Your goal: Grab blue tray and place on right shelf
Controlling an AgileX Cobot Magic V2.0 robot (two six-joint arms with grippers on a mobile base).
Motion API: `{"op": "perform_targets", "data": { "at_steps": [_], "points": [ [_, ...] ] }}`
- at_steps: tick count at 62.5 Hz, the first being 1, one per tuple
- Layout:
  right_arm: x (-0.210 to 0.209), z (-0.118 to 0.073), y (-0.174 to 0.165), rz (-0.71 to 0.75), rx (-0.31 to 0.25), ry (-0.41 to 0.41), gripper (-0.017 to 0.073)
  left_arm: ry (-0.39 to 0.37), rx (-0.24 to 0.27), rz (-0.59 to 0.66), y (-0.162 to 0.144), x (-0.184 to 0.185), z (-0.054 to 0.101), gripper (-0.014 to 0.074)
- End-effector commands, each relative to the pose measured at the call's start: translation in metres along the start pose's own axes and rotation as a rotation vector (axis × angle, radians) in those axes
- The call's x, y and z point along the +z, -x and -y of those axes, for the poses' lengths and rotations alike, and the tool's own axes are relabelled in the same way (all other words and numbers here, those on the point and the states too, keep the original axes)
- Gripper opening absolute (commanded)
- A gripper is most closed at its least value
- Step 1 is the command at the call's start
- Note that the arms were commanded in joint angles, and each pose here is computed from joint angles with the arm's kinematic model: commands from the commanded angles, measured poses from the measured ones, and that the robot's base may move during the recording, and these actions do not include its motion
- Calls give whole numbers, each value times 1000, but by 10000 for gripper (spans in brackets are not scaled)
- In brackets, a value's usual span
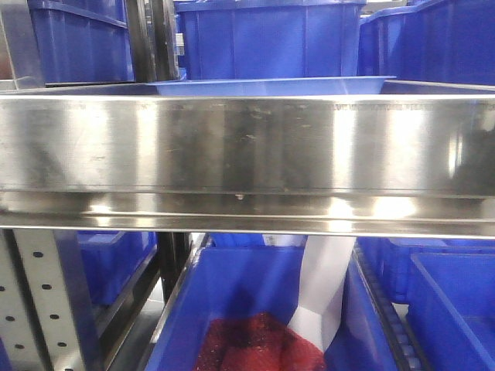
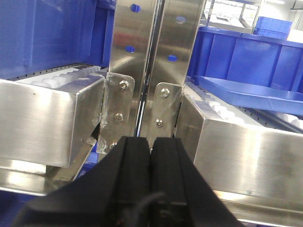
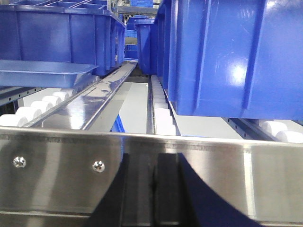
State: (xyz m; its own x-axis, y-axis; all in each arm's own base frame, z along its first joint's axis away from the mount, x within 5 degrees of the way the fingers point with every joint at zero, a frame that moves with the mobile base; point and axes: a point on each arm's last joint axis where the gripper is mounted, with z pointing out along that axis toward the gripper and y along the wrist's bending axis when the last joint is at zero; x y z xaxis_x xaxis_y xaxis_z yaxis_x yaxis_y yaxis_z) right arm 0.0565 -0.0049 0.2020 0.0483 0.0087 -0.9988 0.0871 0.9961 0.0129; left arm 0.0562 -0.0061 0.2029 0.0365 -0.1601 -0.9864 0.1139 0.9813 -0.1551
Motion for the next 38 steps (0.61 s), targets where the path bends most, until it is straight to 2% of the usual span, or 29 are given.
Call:
{"op": "perform_targets", "data": {
  "at_steps": [1, 38],
  "points": [
    [-3, 1, 16, 122, -4, -12, 59, 1, -9, 75, -1, 0, -1, -48],
    [-3, 1, 16, 122, -4, -12, 59, 1, -9, 75, -1, 0, -1, -48]
  ]
}}
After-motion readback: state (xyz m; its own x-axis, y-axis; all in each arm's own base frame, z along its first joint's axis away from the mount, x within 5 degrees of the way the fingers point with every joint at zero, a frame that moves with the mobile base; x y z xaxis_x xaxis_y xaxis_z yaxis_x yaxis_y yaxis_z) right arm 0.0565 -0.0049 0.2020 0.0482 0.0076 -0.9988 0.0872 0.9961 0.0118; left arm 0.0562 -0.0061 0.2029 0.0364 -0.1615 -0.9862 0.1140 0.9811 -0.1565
